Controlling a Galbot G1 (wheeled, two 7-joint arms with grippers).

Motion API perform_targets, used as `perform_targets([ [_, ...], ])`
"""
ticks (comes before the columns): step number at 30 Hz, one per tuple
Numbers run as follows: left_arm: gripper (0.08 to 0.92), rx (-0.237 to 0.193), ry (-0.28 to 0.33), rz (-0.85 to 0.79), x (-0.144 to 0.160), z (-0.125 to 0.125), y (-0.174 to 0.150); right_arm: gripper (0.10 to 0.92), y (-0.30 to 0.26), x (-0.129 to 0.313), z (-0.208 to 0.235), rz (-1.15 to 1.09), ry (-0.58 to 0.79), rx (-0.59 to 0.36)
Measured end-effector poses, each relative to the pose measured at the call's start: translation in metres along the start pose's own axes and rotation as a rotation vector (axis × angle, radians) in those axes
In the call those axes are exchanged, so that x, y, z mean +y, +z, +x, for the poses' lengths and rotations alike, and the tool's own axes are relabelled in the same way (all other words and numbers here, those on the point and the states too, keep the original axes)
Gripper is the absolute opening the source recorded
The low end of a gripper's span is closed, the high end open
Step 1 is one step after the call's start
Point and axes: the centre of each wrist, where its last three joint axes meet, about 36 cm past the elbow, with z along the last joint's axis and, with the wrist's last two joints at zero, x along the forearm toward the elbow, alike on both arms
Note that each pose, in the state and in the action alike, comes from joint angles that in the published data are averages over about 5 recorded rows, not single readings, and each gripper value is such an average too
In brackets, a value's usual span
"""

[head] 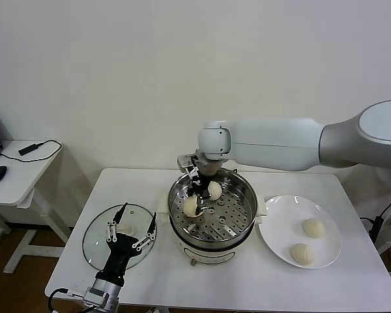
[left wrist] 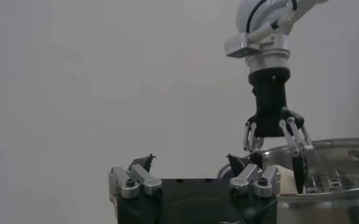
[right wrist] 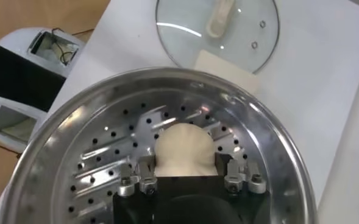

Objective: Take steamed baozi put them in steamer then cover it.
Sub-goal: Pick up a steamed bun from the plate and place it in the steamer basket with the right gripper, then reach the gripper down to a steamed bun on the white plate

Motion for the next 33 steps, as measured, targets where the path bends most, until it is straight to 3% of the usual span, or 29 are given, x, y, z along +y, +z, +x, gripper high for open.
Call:
perform_targets([
  [8,0.823,0.003,-0.003,-0.001,0.001,0.001,0.000,0.808,-0.002,0.003,-0.001,0.011,0.015,-0.003],
  [17,0.823,0.000,0.002,0.000,-0.001,0.000,-0.002,0.823,0.023,0.014,0.055,0.047,0.041,0.010],
  [26,0.823,-0.002,0.008,-0.001,-0.003,0.002,-0.003,0.823,0.112,0.046,0.134,0.004,0.056,0.074],
  [33,0.823,0.001,0.008,-0.003,-0.002,0.003,-0.003,0.823,0.202,0.092,0.149,-0.087,0.051,0.096],
])
